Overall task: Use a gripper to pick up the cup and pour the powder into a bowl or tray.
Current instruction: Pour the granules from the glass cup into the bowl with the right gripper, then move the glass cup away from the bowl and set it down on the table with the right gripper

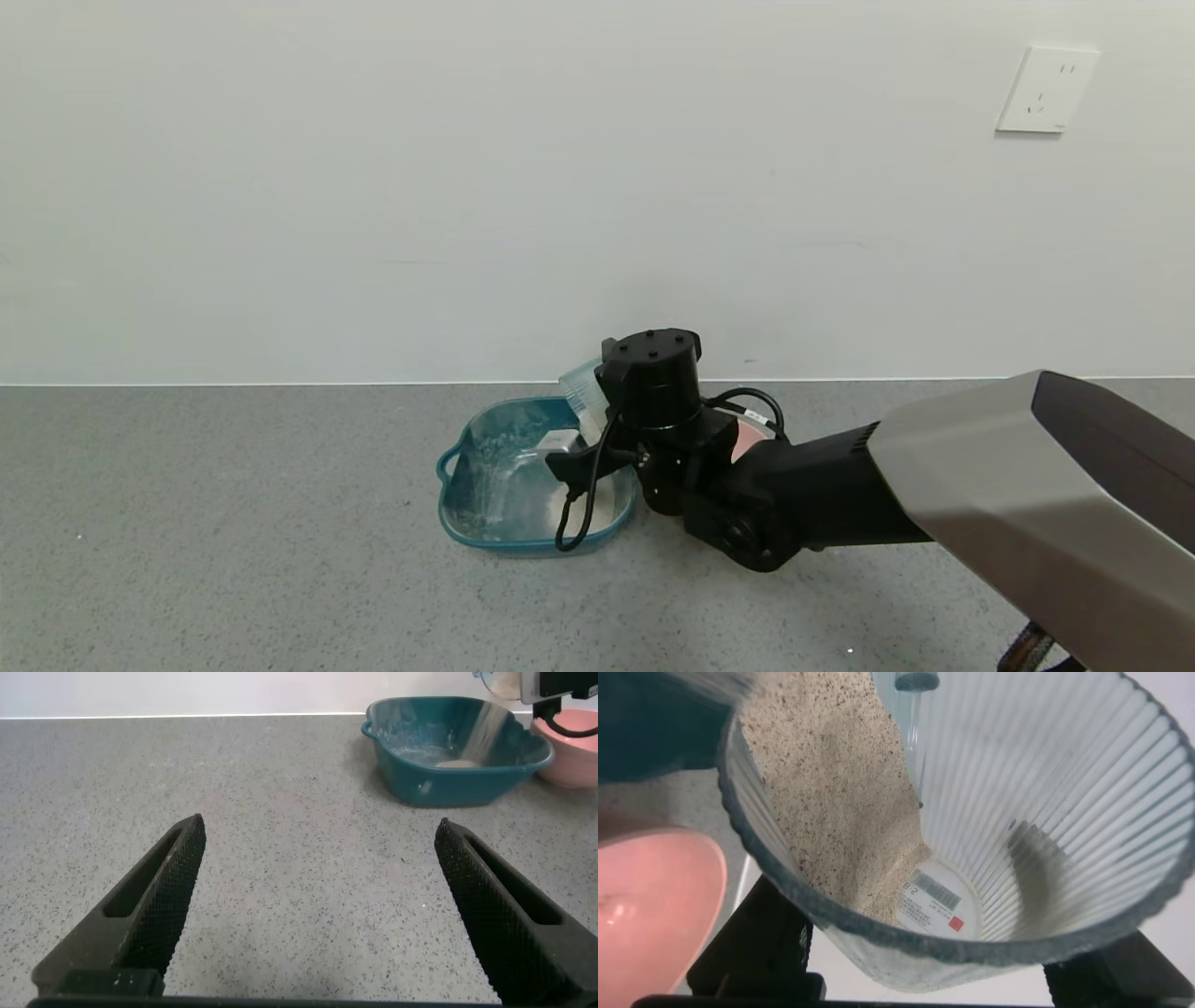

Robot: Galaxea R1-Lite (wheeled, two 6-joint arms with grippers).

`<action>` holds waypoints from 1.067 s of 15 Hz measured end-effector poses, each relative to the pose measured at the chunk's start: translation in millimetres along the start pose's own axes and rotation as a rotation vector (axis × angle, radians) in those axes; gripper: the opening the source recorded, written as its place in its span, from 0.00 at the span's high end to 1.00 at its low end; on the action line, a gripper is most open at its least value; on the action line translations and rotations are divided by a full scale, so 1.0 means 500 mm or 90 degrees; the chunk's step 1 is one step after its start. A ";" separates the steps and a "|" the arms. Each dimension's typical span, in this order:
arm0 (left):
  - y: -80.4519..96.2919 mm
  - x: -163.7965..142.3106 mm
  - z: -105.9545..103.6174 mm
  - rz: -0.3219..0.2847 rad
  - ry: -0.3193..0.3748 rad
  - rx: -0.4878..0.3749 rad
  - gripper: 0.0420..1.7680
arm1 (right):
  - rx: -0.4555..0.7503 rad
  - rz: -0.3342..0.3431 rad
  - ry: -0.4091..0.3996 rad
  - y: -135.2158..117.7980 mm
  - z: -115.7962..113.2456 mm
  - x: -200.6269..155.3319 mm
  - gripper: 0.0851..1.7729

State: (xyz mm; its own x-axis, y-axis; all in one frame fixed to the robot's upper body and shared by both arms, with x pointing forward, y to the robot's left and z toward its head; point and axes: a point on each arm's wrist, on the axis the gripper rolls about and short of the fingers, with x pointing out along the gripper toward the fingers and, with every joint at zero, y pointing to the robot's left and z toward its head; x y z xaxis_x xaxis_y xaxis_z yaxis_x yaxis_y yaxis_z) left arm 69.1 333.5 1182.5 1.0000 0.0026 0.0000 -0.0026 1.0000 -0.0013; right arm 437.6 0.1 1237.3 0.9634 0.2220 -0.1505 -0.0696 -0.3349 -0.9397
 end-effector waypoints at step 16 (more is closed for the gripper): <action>0.000 0.000 0.000 -0.001 0.000 0.000 0.00 | 0.621 -0.027 -0.004 0.011 -0.041 -0.075 0.25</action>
State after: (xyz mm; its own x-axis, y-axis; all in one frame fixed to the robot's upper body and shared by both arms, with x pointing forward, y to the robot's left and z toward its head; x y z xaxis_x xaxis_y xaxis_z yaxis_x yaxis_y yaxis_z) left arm 69.1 333.5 1182.5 1.0000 0.0017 -0.0004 -0.0017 1.0000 -0.0013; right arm 406.3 -28.8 1244.0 0.9688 0.2217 -0.1105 -0.2218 0.5779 -0.7854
